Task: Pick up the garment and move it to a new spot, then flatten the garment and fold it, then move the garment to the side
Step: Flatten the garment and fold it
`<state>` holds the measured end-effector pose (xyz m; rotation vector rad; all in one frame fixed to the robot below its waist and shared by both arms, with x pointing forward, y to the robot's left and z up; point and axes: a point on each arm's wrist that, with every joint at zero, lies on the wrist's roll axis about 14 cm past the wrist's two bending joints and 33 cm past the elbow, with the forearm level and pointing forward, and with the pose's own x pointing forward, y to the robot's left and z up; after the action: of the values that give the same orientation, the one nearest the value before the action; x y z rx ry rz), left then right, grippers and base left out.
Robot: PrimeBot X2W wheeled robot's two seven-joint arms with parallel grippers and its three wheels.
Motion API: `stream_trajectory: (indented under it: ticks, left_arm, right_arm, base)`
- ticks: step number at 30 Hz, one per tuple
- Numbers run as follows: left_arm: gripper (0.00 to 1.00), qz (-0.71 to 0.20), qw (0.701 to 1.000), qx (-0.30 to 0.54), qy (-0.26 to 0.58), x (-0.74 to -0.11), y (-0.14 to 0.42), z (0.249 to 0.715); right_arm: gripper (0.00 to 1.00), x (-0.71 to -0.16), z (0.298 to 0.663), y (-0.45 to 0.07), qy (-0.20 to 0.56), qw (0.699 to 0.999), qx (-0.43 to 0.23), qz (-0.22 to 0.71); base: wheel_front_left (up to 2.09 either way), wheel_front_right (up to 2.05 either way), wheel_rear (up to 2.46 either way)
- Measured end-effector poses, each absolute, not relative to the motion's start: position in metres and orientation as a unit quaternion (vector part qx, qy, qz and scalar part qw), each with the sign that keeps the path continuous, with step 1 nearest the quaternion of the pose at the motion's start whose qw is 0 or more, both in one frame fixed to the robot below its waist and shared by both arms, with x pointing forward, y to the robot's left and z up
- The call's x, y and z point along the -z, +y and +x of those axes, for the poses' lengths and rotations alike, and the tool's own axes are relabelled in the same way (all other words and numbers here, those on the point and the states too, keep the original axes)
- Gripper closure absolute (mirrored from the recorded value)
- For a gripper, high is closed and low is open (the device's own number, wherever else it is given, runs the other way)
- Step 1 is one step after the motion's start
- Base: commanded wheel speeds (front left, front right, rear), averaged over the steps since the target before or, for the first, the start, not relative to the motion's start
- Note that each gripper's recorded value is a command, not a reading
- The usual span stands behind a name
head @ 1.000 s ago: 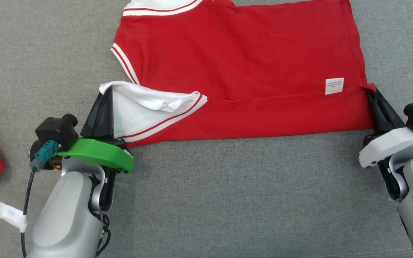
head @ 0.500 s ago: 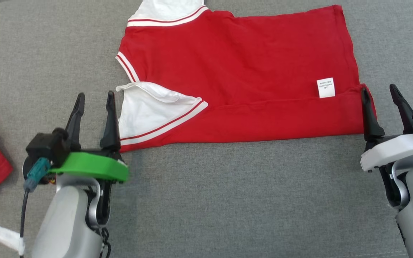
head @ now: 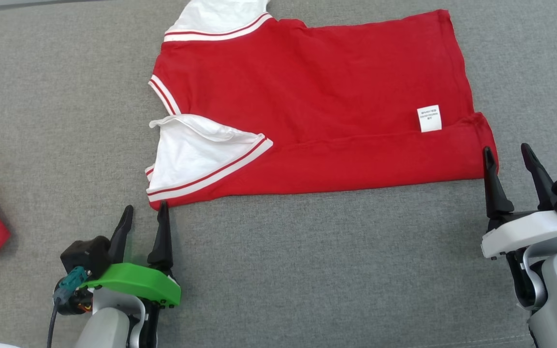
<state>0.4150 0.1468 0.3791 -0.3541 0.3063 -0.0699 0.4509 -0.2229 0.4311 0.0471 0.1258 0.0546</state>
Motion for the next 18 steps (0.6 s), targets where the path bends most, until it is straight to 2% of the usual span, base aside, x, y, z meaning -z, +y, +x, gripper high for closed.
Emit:
stream_trajectory:
  ticks: [7, 8, 9, 10, 11, 18]
  left_arm:
    - [0.00, -0.166, 0.970, 0.040, 0.171, -0.366, 0.142, 0.426]
    - [0.35, -0.165, 0.970, 0.040, 0.173, -0.364, 0.142, 0.427]
    - [0.56, -0.164, 0.970, 0.040, 0.175, -0.363, 0.141, 0.427]
    - [0.94, -0.164, 0.970, 0.040, 0.177, -0.361, 0.141, 0.427]
    - [1.00, -0.163, 0.969, 0.041, 0.178, -0.360, 0.141, 0.427]
    - [1.00, -0.165, 0.968, 0.055, 0.181, -0.359, 0.138, 0.424]
  right_arm:
    - [0.00, -0.429, 0.449, -0.228, 0.067, 0.997, -0.022, 0.023]
    - [0.00, -0.428, 0.448, -0.229, 0.068, 0.997, -0.021, 0.023]
    - [0.00, -0.427, 0.448, -0.230, 0.070, 0.997, -0.020, 0.022]
    - [0.00, -0.426, 0.447, -0.230, 0.072, 0.997, -0.020, 0.023]
    - [0.00, -0.424, 0.447, -0.229, 0.075, 0.997, -0.020, 0.025]
    - [0.00, -0.404, 0.447, -0.220, 0.104, 0.993, -0.019, 0.051]
  base:
    - [0.00, 0.00, 0.00]
    - [0.00, 0.00, 0.00]
    - [0.00, 0.00, 0.00]
    - [0.00, 0.00, 0.00]
    - [0.00, 0.00, 0.00]
    - [0.00, 0.00, 0.00]
